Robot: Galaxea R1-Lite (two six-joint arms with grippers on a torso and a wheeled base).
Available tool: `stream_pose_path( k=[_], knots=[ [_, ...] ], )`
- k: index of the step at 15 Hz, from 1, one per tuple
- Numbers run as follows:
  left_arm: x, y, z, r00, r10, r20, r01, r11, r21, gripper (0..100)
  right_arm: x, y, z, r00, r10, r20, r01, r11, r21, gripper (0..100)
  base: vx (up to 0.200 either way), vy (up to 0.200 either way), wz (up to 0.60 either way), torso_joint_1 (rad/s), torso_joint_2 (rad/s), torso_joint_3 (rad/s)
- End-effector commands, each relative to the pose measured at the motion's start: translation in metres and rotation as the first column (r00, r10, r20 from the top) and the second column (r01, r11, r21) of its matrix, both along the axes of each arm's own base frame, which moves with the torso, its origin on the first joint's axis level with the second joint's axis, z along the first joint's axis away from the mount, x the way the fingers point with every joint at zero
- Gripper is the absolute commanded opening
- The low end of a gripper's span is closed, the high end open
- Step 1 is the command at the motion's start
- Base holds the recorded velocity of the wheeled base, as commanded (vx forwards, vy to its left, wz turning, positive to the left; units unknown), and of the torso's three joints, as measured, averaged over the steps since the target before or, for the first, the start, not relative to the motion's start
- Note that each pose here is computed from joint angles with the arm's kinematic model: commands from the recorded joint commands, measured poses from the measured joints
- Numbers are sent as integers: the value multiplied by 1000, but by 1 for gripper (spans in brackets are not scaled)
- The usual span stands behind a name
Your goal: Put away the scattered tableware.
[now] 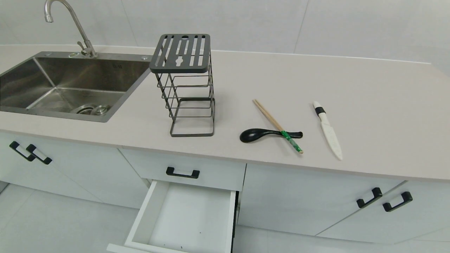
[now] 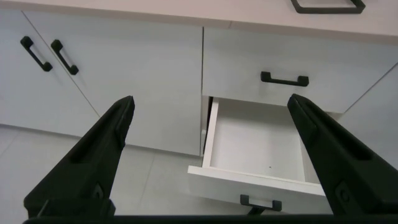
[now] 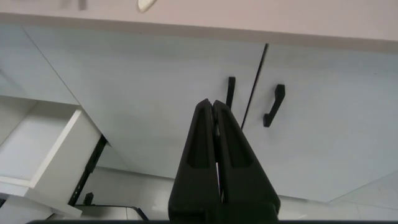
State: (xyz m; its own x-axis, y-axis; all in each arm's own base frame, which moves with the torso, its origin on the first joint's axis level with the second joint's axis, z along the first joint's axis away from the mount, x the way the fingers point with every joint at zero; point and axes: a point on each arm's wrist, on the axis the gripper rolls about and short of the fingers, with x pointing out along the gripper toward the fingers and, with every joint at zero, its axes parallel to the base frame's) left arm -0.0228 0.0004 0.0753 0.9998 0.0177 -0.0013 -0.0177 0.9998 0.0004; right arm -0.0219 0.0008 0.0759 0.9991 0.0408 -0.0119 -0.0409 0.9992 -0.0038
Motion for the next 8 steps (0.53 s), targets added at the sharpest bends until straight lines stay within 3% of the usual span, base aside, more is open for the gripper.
stream_pose_path(
  k=[1, 6, 8],
  knots=[
    [0, 0, 0, 1000, 1, 0, -1, 1000, 0, 100, 0, 0, 0, 1000, 1, 0, -1, 1000, 1, 0, 0, 0, 0, 251, -486, -227],
    [0, 0, 0, 1000, 1, -2, -1, 1000, 0, 100, 0, 0, 0, 1000, -3, 0, 3, 1000, 3, 0, 0, 0, 0, 270, -524, -253],
    [0, 0, 0, 1000, 1, -2, -1, 1000, 0, 100, 0, 0, 0, 1000, -3, 0, 3, 1000, 3, 0, 0, 0, 0, 97, -193, -95]
  ],
)
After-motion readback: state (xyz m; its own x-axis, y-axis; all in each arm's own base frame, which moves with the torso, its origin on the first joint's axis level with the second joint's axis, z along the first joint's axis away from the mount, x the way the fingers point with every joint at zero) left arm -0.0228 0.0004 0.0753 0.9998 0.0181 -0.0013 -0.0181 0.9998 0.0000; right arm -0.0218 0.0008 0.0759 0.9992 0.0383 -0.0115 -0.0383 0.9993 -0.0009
